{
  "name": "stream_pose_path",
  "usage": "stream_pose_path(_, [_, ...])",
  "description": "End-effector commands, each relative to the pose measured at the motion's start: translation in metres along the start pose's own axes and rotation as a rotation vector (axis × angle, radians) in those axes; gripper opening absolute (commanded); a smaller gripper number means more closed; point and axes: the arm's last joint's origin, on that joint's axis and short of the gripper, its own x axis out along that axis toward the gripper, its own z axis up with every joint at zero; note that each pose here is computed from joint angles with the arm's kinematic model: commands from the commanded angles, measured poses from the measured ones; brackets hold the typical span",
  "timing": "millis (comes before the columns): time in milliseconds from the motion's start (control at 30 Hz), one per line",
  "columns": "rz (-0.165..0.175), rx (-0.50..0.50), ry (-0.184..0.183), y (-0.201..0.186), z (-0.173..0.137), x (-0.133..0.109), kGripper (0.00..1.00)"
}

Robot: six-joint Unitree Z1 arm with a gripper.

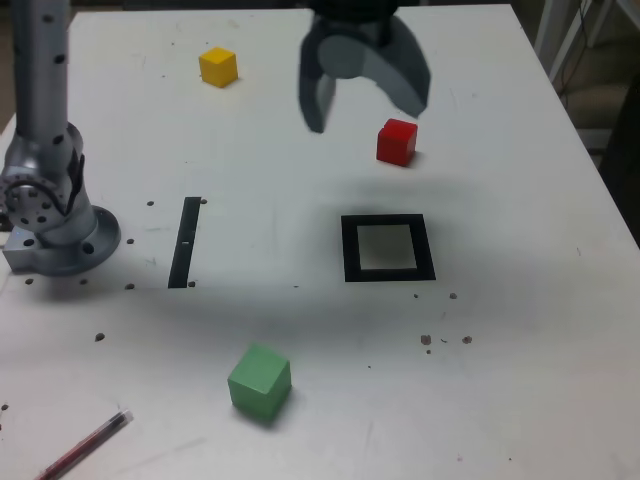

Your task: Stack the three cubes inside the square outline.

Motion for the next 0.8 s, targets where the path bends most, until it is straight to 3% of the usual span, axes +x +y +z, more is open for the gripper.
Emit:
stream_pose_path(0, [0.002,0.005,0.010,0.009,0.005,0.003,0.99])
stream_pose_path(367, [0.015,0.084,0.135,0.063,0.033,0.039,0.94])
stream_pose_path(600, [0.032,0.162,0.122,0.080,0.046,0.055,0.93])
stream_pose_path(767, [0.026,0.199,0.139,0.089,0.056,0.075,0.92])
